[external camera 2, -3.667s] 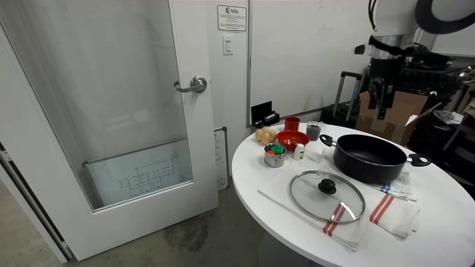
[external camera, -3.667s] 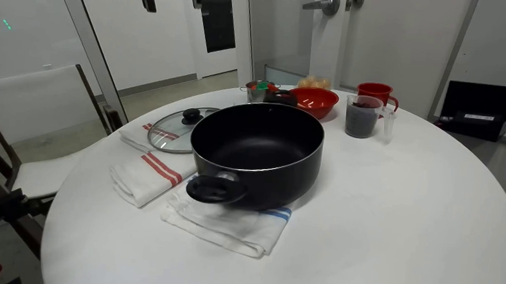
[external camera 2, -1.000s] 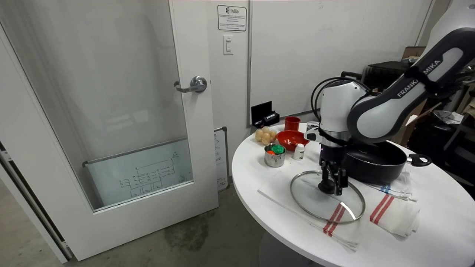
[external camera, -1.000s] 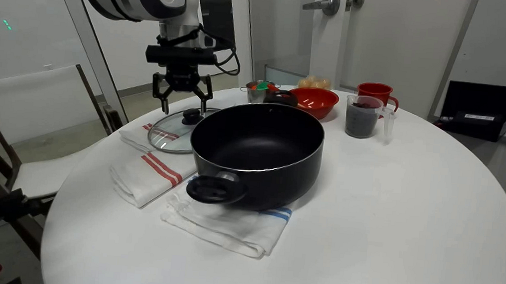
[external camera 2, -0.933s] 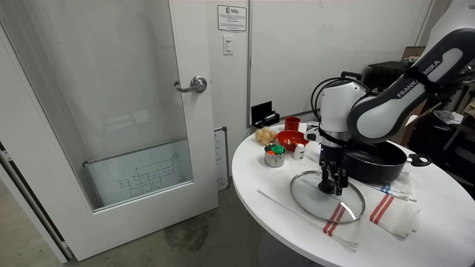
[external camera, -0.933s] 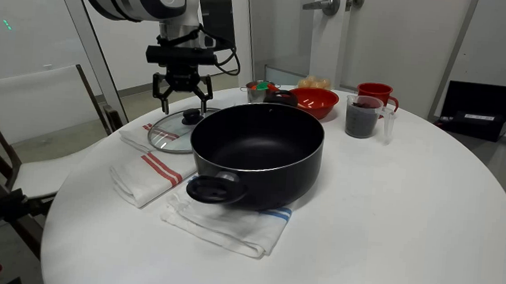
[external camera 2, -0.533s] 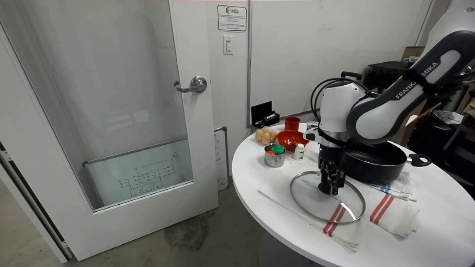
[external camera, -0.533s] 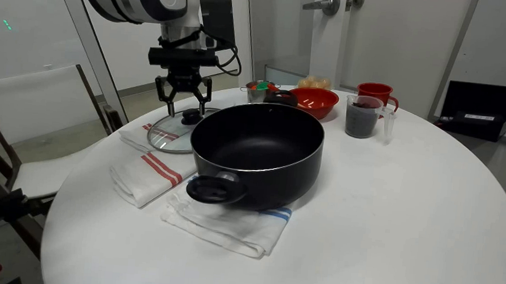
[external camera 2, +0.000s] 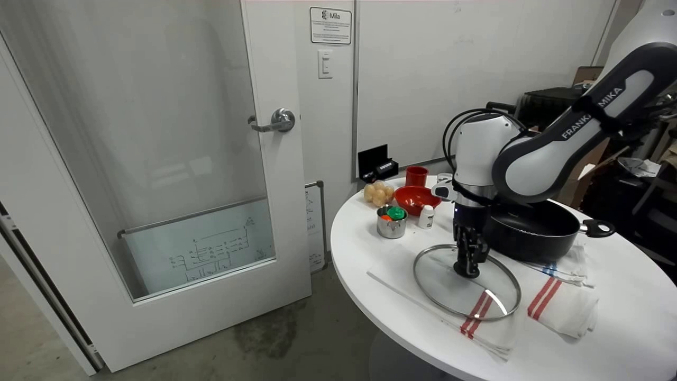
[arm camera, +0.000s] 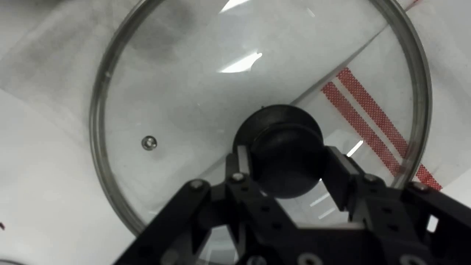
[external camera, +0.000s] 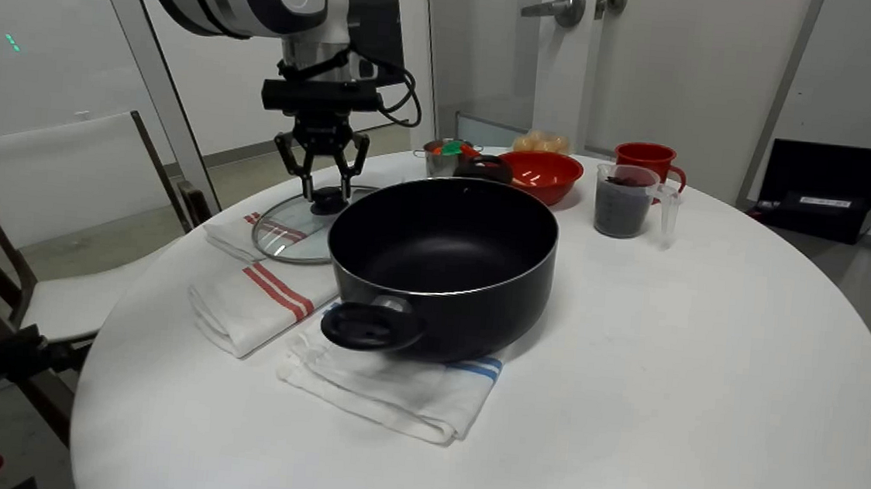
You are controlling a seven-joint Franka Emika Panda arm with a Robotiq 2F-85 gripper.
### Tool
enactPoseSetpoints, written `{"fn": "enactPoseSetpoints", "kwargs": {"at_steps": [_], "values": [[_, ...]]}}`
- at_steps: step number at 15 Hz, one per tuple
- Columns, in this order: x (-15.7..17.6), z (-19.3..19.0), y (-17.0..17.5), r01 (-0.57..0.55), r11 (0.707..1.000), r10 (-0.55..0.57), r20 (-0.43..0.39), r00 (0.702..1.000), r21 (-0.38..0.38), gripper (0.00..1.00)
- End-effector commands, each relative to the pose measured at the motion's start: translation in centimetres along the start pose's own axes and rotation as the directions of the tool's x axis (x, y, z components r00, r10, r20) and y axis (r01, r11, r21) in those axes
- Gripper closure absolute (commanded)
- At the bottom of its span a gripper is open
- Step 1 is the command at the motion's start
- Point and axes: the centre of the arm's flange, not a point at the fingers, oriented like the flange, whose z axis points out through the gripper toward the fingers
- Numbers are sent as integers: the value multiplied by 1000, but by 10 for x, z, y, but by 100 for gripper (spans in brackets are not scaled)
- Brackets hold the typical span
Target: Put the glass lid on the pot.
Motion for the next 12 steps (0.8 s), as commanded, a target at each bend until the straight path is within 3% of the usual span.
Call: {"fn": "enactPoseSetpoints", "kwargs": {"at_steps": [1, 12], "values": [[5, -16, 2, 21, 1000, -21, -21, 1000, -18, 75], [4, -112, 12, -21, 994, 11, -90, 996, -110, 75]]}}
